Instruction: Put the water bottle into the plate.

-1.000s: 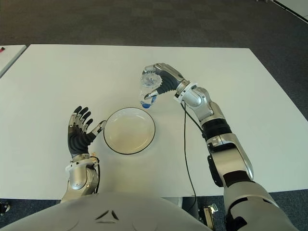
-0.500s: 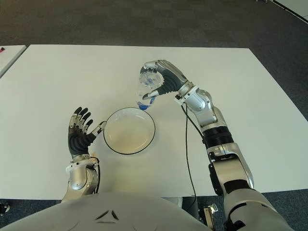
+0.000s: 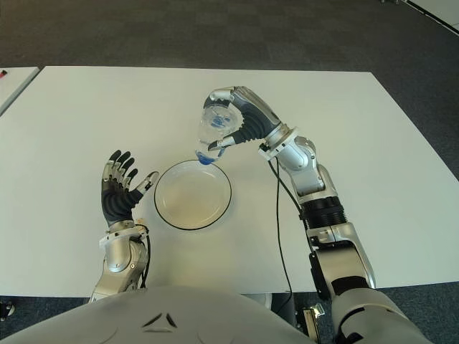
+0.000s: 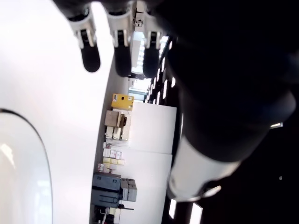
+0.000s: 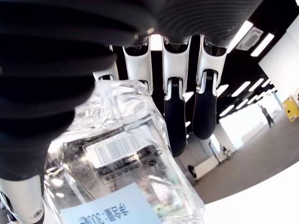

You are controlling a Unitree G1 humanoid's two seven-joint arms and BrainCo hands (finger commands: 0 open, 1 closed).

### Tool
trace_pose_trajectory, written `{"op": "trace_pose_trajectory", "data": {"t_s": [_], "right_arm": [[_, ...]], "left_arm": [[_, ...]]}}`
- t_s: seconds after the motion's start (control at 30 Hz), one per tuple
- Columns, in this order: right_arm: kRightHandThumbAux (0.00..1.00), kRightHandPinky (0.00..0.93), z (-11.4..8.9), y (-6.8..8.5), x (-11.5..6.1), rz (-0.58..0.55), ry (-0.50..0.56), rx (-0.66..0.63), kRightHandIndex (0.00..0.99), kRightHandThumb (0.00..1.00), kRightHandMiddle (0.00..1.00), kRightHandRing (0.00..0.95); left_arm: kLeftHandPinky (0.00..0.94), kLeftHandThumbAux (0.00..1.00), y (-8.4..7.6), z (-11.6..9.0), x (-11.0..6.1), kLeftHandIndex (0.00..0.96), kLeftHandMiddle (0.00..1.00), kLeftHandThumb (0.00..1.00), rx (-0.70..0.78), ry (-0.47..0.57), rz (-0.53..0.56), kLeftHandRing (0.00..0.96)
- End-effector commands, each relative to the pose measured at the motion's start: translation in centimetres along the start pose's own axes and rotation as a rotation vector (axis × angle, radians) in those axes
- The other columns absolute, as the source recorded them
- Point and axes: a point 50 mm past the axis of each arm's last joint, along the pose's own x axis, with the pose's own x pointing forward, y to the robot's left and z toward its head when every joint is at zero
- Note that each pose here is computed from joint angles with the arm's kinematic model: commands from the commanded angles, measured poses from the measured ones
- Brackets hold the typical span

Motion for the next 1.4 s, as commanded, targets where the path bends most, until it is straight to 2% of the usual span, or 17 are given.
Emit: {"op": "trace_pose_trajectory", "data": {"t_s": [0.03, 0.5, 0.87, 1.23, 1.4], "right_arm": [[0.667, 0.451, 0.5, -0.1, -0.1, -0.024, -0.018, 0.046, 0.388, 1.000, 0.489, 0.493], [0.667, 0.455, 2.4, 1.2, -0.1, -0.003, -0.081, 0.099, 0.388, 1.000, 0.490, 0.487], [0.666, 0.466, 4.3, 3.8, 0.1, 0.059, -0.129, 0.143, 0.382, 1.000, 0.490, 0.492], [0.667, 0.479, 4.3, 6.7, -1.2, 0.179, -0.115, 0.146, 0.376, 1.000, 0.488, 0.495], [0.667, 0.481, 4.0, 7.0, -1.3, 0.217, -0.106, 0.129, 0.374, 1.000, 0.488, 0.498]], "left_arm": [[0.173, 0.964, -2.4, 0.3, -0.3, 0.154, 0.181, 0.000, -0.103, 0.016, -0.002, 0.163], [0.170, 0.972, -2.6, 0.0, -0.2, 0.160, 0.179, 0.000, -0.115, 0.031, 0.000, 0.163], [0.151, 0.970, -2.9, -0.3, 0.0, 0.137, 0.159, 0.000, -0.115, 0.061, 0.008, 0.144], [0.134, 0.908, -3.3, -0.3, 0.0, 0.128, 0.143, 0.000, -0.098, 0.063, 0.012, 0.126], [0.131, 0.898, -3.3, -0.3, 0.0, 0.126, 0.142, 0.000, -0.093, 0.063, 0.016, 0.122]]}}
